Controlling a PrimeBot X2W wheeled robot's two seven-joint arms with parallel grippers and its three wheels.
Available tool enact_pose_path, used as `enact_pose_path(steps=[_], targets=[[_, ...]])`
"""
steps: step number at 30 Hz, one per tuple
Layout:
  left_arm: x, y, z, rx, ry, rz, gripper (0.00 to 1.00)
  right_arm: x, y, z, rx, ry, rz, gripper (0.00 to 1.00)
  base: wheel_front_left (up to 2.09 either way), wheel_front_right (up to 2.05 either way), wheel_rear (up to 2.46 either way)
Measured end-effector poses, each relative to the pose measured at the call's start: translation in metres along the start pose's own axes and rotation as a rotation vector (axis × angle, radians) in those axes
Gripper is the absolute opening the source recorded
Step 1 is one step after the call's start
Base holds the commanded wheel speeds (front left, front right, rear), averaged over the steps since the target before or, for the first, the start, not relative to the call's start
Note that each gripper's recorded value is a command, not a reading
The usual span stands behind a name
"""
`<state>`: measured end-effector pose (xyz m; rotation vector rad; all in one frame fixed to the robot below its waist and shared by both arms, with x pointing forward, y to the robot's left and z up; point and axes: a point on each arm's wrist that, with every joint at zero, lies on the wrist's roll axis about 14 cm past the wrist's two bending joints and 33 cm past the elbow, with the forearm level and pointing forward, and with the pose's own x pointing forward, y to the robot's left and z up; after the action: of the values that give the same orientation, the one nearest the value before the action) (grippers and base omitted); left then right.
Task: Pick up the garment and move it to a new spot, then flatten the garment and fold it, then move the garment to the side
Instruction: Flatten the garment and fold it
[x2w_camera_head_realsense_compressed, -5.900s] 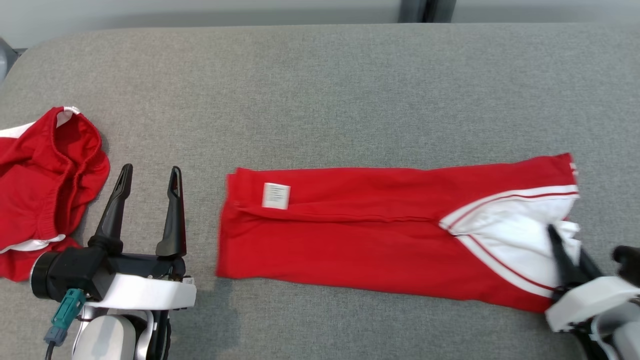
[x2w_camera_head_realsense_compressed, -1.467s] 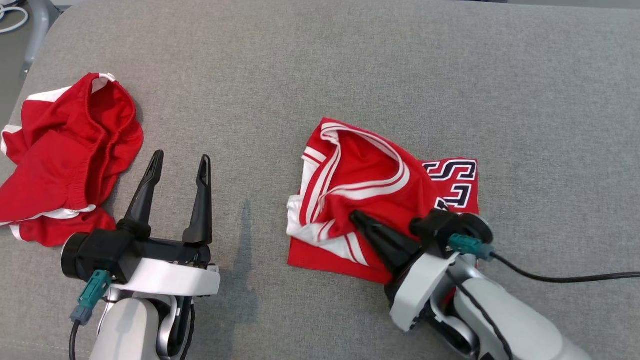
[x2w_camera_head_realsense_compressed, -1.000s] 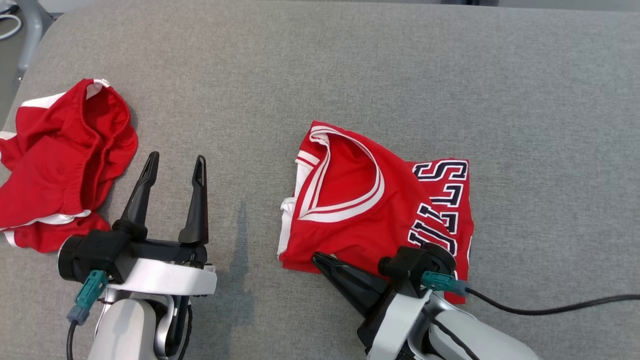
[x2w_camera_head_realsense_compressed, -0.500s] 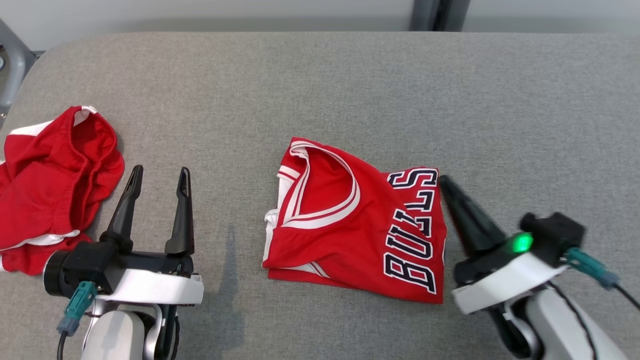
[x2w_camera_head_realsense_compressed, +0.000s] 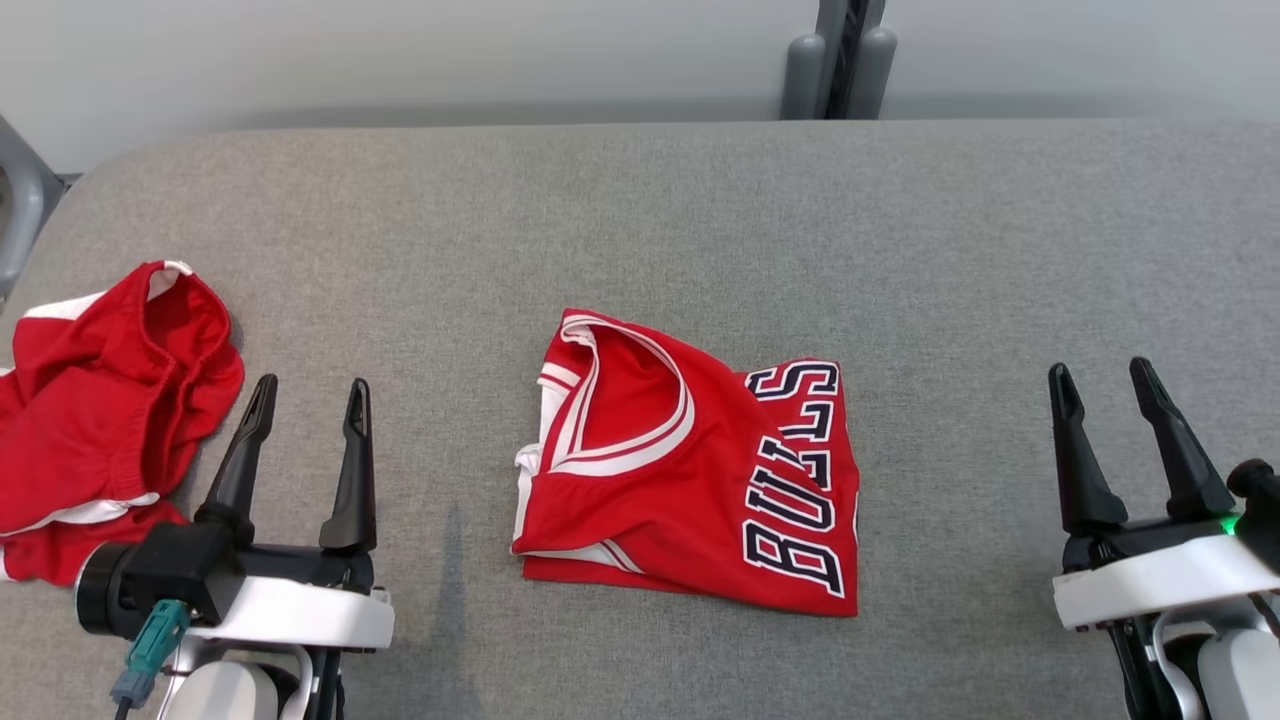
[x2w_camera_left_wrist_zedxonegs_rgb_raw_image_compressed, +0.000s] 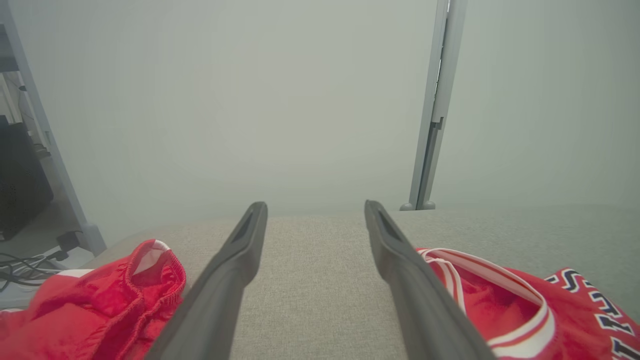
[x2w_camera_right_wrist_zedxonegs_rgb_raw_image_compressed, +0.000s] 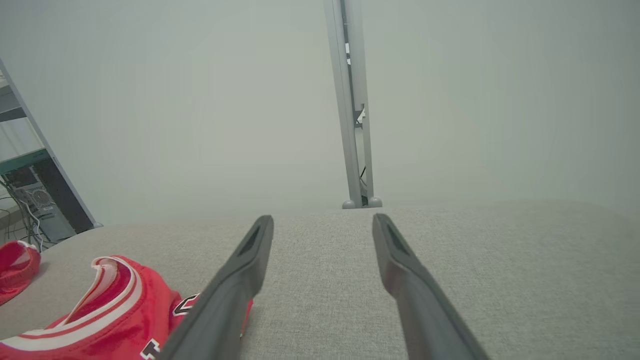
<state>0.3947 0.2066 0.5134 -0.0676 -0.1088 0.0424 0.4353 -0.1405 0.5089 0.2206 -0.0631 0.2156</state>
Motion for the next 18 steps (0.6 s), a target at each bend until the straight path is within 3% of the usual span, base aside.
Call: enact_pose_path(steps=[18], targets=[[-0.037, -0.004, 0.006, 0.015, 0.029, -0.026, 1.0, -0.054, -0.012, 0.01, -0.041, 0.038, -0.075, 1.0, 0.0, 0.0, 0.0]])
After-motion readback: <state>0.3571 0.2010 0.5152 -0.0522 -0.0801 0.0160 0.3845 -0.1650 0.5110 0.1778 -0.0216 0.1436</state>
